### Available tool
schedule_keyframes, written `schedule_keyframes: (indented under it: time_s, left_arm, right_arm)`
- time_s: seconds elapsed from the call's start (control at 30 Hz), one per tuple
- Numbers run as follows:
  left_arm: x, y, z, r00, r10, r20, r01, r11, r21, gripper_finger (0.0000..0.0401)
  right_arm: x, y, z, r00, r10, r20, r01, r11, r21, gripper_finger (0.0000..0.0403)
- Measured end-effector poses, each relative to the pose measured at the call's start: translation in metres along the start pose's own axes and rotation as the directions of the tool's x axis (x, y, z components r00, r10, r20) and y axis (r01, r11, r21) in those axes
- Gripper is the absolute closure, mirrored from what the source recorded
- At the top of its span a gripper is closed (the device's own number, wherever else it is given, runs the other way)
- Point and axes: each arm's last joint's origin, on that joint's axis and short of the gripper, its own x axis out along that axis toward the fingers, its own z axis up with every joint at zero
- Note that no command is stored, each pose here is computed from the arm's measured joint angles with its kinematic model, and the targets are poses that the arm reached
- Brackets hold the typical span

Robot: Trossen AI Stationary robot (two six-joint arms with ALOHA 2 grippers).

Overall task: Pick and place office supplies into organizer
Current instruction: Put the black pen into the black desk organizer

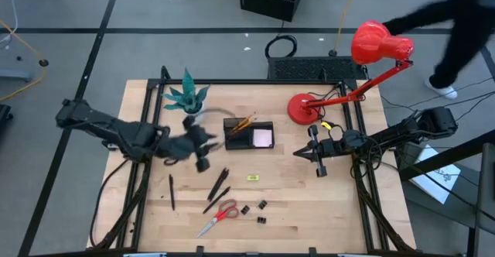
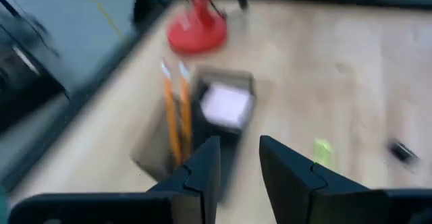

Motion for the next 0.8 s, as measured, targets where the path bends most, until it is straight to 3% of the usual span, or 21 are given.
schedule_keyframes:
  time_s: [0.13,0.33,0.5,0.63,0.8]
  left_arm:
    - [0.007,-0.022,-0.017,0.994,-0.029,-0.103,0.019,0.995,-0.097,0.0288]
    - [0.042,-0.051,-0.037,0.971,-0.066,-0.231,0.035,0.99,-0.135,0.0288]
    - [0.071,-0.073,-0.059,0.904,-0.175,-0.39,0.128,0.981,-0.144,0.0288]
    - [0.086,-0.085,-0.077,0.839,-0.218,-0.499,0.137,0.971,-0.194,0.0288]
    - [0.1,-0.096,-0.087,0.788,-0.303,-0.536,0.181,0.946,-0.268,0.0288]
  right_arm:
    - [0.0,0.0,0.002,1.0,-0.002,0.018,0.002,1.0,-0.002,0.0399]
    - [0.0,0.0,0.004,0.999,-0.003,0.042,0.002,1.0,0.016,0.0399]
    - [0.0,0.0,0.004,0.999,-0.003,0.042,0.001,1.0,0.027,0.0399]
    - [0.0,0.0,0.004,0.999,-0.003,0.041,0.001,1.0,0.026,0.0399]
    - [0.0,0.0,0.004,0.999,-0.002,0.04,0.001,1.0,0.025,0.0399]
